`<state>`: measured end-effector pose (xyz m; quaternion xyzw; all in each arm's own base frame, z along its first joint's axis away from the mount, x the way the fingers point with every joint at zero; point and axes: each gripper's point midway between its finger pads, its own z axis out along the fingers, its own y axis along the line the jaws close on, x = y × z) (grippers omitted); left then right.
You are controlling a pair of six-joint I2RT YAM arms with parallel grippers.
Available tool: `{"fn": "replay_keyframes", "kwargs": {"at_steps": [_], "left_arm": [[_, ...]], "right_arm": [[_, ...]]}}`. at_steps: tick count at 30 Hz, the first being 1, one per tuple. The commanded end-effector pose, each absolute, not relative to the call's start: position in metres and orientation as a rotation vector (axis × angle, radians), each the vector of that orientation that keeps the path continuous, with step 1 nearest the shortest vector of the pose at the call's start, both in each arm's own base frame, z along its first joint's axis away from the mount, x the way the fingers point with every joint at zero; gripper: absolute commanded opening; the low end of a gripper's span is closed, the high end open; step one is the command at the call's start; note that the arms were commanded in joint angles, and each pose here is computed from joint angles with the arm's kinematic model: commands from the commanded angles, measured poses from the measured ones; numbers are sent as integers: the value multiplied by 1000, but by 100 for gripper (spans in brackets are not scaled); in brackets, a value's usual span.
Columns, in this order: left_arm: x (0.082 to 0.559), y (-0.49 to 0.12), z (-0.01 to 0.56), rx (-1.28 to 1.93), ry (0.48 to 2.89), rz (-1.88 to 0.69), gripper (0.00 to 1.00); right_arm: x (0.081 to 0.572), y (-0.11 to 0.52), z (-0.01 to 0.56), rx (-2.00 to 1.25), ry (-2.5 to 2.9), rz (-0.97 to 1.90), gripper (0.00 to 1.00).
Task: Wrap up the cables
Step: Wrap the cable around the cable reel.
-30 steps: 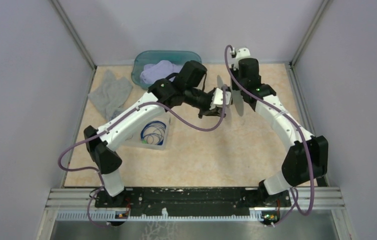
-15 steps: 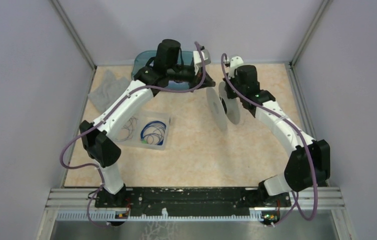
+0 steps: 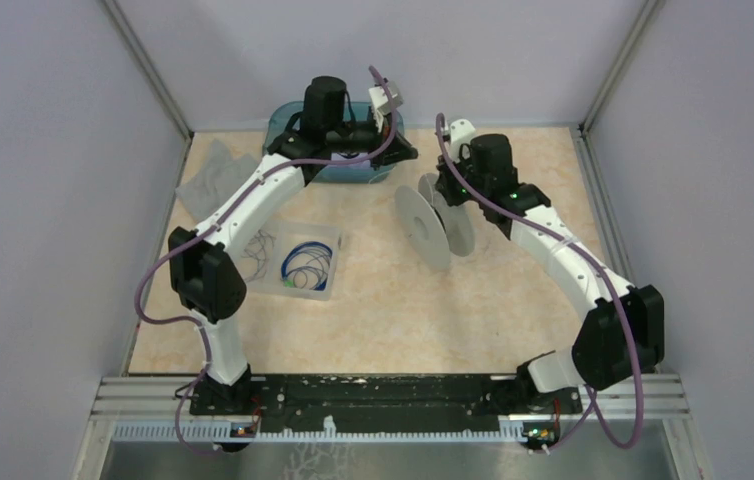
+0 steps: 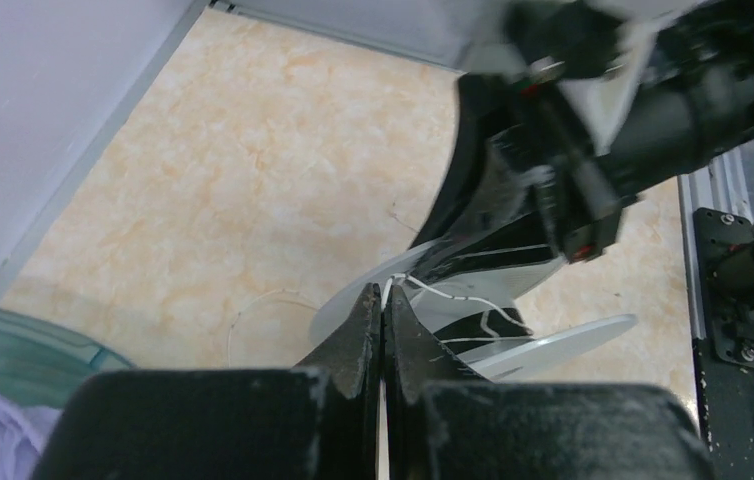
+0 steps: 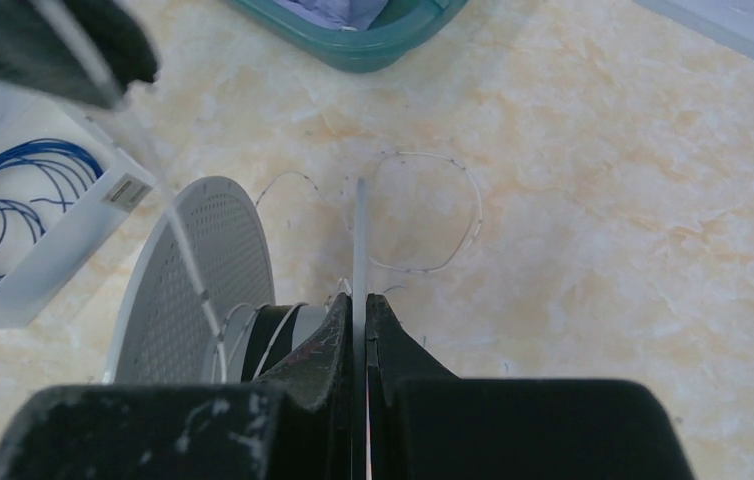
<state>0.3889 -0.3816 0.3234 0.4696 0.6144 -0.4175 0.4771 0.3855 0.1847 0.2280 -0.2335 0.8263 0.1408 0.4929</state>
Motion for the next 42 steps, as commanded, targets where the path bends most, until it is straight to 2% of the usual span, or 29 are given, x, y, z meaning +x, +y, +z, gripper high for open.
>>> {"fn": "replay_keyframes", "kwargs": {"at_steps": [1,11,21,37,42], "left_arm": [[418,-365,307,1028,1569,-987,0],[422,-332,244,993,1711,-1008,0],[407,-324,216,1040,1714,-1052,0],[383,-337,193,1040,1683,-1295,19],[384,-342,191,1037,1657,-1326,20]], "right_arm": [[373,200,287,-611,1838,440,0],[366,208,322,-620,1800,526,0],[373,199,376,-532,1757,577,0],[369,183,456,-433,1650,639,0],[366,183,469,-425,1630,668,0]]}}
